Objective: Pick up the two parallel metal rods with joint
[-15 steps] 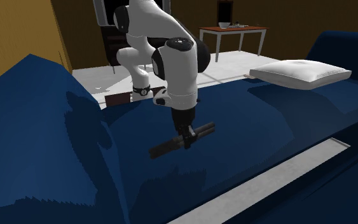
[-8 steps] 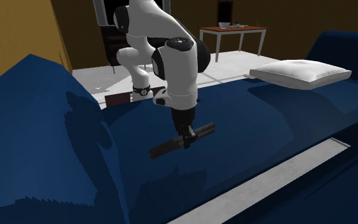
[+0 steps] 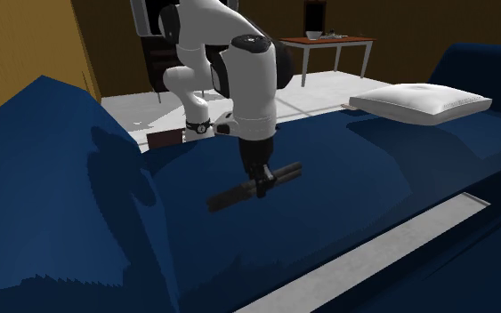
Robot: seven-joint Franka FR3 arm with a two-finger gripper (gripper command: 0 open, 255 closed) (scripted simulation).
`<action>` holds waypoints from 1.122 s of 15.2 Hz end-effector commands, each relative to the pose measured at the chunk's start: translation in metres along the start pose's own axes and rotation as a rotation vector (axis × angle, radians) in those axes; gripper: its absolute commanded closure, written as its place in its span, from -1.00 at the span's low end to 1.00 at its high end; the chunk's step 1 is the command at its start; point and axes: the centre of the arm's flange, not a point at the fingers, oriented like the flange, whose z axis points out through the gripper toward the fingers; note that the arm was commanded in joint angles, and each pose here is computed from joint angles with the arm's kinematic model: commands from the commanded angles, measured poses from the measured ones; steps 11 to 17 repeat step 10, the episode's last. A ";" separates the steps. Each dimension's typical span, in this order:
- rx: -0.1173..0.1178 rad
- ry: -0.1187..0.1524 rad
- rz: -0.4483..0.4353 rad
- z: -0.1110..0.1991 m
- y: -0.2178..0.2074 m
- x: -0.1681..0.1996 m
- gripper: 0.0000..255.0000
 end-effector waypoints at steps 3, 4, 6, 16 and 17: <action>0.000 0.000 0.000 -0.022 0.001 -0.003 1.00; 0.000 0.000 0.000 -0.027 0.001 -0.003 1.00; 0.000 0.000 0.000 -0.038 0.001 -0.004 1.00; 0.000 0.000 0.000 -0.049 0.002 -0.005 1.00; 0.000 0.000 0.000 -0.049 0.002 -0.005 1.00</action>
